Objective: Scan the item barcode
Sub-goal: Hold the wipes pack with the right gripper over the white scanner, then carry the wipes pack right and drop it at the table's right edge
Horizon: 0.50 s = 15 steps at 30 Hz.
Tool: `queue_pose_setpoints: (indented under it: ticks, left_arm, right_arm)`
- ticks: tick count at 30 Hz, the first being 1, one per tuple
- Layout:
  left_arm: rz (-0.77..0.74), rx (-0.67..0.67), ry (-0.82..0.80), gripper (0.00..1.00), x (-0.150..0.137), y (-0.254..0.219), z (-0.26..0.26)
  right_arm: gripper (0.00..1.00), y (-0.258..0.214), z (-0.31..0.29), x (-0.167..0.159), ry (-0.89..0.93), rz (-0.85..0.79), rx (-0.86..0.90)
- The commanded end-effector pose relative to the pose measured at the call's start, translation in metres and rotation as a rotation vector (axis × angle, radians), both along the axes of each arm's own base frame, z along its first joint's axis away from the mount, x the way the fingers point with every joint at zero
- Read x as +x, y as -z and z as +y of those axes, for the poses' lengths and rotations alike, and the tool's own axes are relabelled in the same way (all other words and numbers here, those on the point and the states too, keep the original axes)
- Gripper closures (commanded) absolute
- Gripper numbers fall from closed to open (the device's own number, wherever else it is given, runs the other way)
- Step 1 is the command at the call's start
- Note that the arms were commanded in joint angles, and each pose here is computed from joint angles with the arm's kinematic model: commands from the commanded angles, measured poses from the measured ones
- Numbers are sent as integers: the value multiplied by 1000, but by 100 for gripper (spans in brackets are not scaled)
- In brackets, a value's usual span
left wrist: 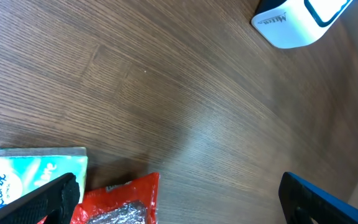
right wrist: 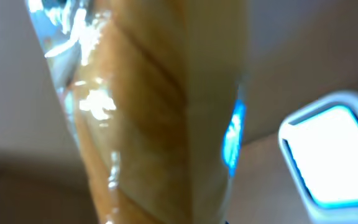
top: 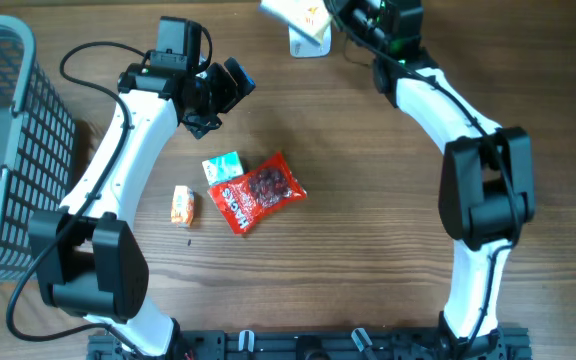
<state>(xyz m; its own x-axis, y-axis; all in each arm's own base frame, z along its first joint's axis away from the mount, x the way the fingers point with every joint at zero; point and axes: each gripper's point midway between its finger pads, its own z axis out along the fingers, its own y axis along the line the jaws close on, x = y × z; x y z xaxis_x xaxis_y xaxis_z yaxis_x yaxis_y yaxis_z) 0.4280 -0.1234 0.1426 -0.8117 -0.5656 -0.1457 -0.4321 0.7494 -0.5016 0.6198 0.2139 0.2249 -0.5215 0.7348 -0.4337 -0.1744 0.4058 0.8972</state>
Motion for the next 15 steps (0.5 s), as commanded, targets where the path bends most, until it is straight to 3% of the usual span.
queue_pose_setpoints:
  ticks: [1,5,15]
  left_arm:
    - [-16,18,-3,0,3,-3,5]
    - [-16,18,-3,0,3,-3,5]
    - [-16,18,-3,0,3,-3,5]
  right_arm:
    - [96,26,-13,24,151,-26,18]
    - [96,73,-7,27,148,53,17]
    - [96,32,-25,30,104,-104,2]
